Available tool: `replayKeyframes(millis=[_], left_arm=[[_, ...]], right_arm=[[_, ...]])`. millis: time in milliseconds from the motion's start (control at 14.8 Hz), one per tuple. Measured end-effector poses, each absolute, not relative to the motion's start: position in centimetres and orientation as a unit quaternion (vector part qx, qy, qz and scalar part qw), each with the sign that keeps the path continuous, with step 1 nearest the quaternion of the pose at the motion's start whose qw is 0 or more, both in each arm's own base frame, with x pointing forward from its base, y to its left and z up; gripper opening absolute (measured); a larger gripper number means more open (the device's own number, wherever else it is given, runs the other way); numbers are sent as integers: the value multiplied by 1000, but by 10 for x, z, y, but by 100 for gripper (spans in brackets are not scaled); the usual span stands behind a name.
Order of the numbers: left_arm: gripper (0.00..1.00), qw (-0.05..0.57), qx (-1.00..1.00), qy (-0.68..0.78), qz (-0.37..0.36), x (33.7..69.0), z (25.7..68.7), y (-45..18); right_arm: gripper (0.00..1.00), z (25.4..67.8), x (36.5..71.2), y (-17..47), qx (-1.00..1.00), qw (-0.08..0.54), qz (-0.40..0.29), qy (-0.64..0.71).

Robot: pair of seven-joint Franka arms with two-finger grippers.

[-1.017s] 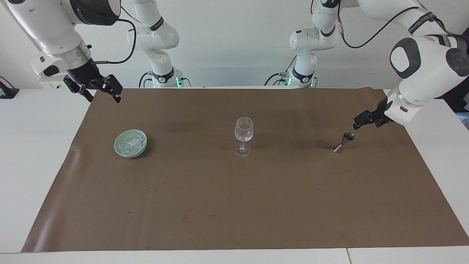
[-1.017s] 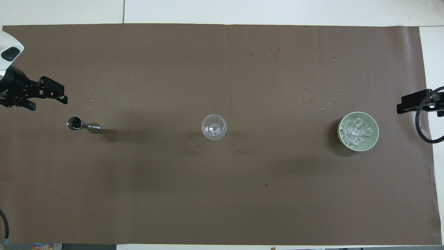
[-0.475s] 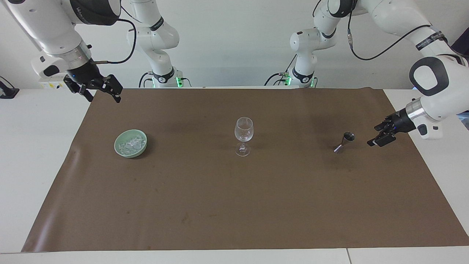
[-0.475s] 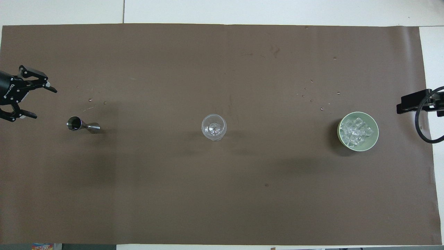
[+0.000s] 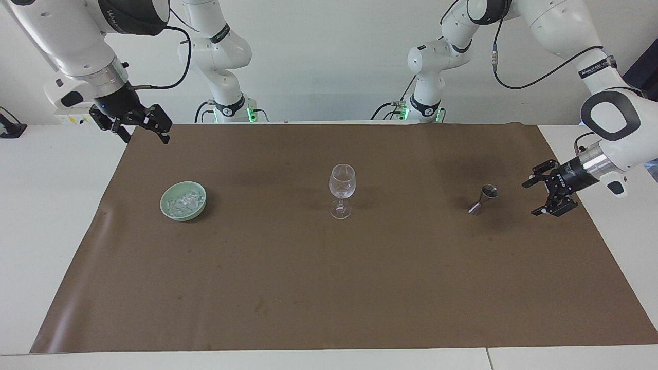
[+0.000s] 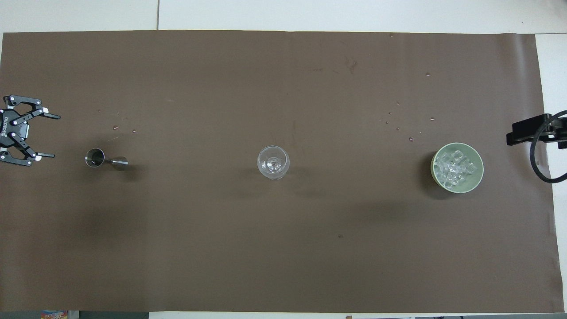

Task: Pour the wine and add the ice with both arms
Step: 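Reach the left gripper toward the small metal cup, then close the left gripper around the small metal cup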

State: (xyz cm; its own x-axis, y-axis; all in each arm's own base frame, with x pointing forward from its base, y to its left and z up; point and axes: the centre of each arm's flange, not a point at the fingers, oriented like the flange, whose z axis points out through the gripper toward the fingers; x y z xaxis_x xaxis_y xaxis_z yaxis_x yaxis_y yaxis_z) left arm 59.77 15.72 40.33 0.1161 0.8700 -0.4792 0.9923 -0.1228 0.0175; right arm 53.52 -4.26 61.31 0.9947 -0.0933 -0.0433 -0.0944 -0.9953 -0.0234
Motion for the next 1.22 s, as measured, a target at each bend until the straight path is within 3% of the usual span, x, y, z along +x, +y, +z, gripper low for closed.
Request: replayKeyframes(millis=[271,610,1220], left_arm=[[100,231,646,684,-247,567,348,173],[100,283,592,701,-281,543,308,159],[100,329,594,689,-256,521,295,152]], right_arm=[[100,613,535,-43,-999,13,21,47],[100,613,535,-43,-999,13,21,47],[100,613,535,-43,-999,13,21,47]])
